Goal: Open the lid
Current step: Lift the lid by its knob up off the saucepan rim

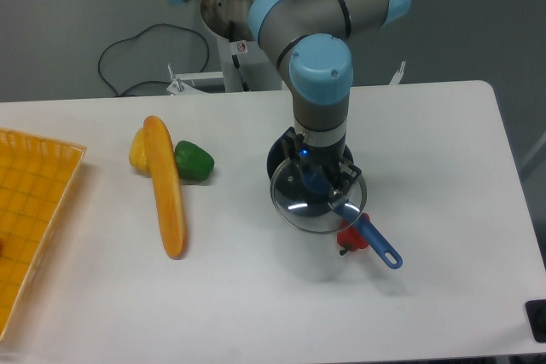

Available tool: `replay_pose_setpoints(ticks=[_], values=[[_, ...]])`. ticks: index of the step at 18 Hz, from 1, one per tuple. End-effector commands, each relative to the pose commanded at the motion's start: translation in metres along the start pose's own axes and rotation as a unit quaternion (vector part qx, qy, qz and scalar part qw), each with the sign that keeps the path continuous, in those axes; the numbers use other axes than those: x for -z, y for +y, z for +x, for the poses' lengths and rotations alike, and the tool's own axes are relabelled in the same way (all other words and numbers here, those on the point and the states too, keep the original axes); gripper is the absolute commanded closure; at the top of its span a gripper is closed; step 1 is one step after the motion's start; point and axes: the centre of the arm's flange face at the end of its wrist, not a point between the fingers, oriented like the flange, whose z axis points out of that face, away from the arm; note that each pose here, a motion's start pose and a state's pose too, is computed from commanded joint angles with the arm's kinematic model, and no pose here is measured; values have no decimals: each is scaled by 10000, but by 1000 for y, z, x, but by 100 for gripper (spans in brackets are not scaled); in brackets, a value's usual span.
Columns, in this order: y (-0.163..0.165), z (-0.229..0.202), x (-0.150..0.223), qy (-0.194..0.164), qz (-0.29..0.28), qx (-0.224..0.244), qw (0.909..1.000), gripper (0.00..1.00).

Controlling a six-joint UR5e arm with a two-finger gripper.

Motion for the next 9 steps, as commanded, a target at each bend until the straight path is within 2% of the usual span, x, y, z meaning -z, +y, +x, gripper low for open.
replay_pose_setpoints(ticks=[9], values=[[-7,-1,0,-16,4,31,10000,64]])
